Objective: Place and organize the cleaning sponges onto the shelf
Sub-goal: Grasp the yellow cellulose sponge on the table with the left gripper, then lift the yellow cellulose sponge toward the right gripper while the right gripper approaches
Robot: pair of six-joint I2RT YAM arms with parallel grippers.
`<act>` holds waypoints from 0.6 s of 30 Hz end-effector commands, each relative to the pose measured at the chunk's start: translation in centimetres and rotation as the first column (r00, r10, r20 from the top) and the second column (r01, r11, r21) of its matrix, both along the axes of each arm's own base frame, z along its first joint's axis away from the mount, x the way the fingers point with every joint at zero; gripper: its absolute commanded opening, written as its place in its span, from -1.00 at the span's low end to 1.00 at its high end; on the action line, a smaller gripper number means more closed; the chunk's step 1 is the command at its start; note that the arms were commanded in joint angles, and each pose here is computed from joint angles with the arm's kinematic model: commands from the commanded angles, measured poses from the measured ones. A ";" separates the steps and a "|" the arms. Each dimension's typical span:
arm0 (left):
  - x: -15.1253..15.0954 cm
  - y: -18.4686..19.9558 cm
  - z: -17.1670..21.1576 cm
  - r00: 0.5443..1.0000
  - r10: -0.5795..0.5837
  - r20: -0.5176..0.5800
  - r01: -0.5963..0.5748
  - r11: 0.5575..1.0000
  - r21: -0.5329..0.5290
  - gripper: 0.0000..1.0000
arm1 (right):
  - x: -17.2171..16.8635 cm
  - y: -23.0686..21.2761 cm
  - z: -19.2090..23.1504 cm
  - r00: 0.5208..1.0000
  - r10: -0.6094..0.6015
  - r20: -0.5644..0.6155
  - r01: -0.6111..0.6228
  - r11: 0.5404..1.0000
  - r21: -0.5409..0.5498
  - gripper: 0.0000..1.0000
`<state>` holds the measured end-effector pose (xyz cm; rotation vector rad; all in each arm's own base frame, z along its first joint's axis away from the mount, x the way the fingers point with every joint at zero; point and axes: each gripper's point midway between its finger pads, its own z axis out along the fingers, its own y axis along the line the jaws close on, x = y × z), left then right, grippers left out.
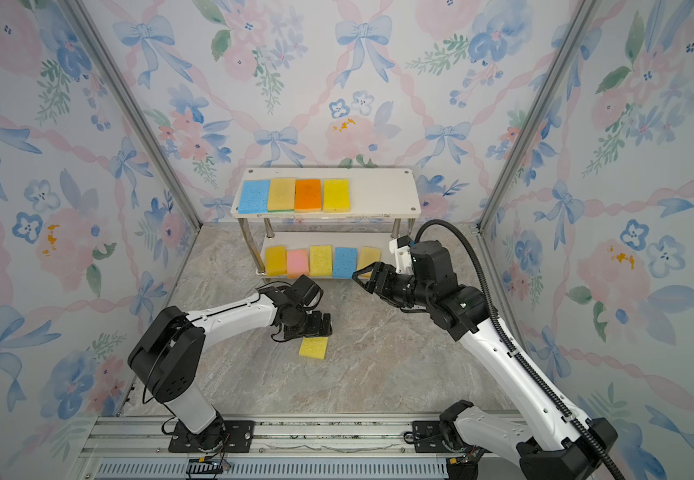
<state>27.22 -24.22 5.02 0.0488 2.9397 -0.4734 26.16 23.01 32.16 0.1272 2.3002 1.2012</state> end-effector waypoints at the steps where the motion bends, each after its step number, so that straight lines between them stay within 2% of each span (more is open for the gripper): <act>1: 0.4 0.7 1.5 0.997 -0.067 0.037 0.068 0.997 -0.042 0.84 | -0.6 -0.4 0.1 1.000 0.014 0.018 -0.013 0.999 -0.030 0.44; 11: 0.6 2.1 -0.4 0.995 -0.099 -0.014 0.097 0.988 -0.118 0.23 | -0.2 -0.4 -0.3 0.999 0.033 0.003 -0.033 0.997 -0.064 0.44; 16: 0.2 2.0 -1.3 0.992 -0.122 -0.043 0.116 0.986 -0.120 0.19 | -0.2 -0.7 -0.4 0.999 0.032 -0.002 -0.032 0.997 -0.072 0.45; 18: 0.0 2.2 -1.9 0.991 -0.121 -0.058 0.114 0.987 -0.112 0.10 | -0.1 -0.8 -0.6 1.000 0.028 -0.005 -0.029 0.997 -0.075 0.45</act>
